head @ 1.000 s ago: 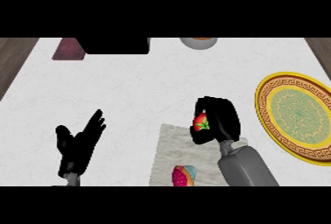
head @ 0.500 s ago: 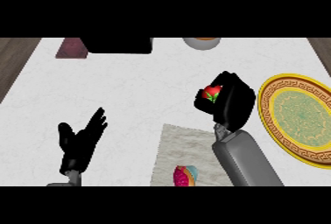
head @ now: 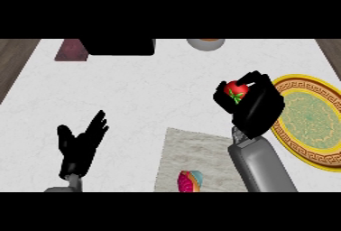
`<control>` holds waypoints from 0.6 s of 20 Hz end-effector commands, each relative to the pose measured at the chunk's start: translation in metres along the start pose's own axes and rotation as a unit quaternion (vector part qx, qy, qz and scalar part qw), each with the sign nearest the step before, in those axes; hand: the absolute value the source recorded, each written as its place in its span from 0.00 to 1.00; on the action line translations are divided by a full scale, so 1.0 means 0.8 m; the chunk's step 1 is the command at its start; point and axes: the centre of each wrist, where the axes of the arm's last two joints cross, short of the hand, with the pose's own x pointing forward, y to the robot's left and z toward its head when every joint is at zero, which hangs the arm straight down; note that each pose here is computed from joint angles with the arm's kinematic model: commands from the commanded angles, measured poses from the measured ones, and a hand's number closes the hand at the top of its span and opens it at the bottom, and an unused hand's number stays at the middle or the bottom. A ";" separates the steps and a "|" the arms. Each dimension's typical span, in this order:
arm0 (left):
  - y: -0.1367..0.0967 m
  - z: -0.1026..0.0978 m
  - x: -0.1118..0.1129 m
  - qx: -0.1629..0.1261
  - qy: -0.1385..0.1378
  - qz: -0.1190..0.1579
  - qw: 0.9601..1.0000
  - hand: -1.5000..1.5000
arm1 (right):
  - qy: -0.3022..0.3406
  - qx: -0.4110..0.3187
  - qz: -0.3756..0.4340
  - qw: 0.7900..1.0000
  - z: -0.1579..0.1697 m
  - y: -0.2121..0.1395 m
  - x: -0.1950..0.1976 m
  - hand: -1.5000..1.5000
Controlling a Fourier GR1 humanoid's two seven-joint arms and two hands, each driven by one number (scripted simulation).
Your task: Pick the tomato from the placemat and place it in the plate
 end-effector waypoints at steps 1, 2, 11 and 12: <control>0.006 -0.005 0.013 0.008 -0.003 0.002 1.000 0.50 | 0.095 -0.069 -0.055 0.992 0.004 -0.007 -0.040 1.00; 0.004 0.003 0.009 -0.003 0.001 -0.002 1.000 0.50 | 0.090 -0.080 -0.031 0.992 -0.009 0.007 -0.054 1.00; -0.004 0.005 -0.007 -0.001 0.008 0.005 1.000 0.50 | 0.120 -0.165 -0.006 0.979 -0.100 -0.026 -0.162 1.00; -0.029 -0.006 -0.002 0.002 0.000 0.000 1.000 0.50 | 0.120 -0.168 -0.005 0.978 -0.123 -0.028 -0.176 1.00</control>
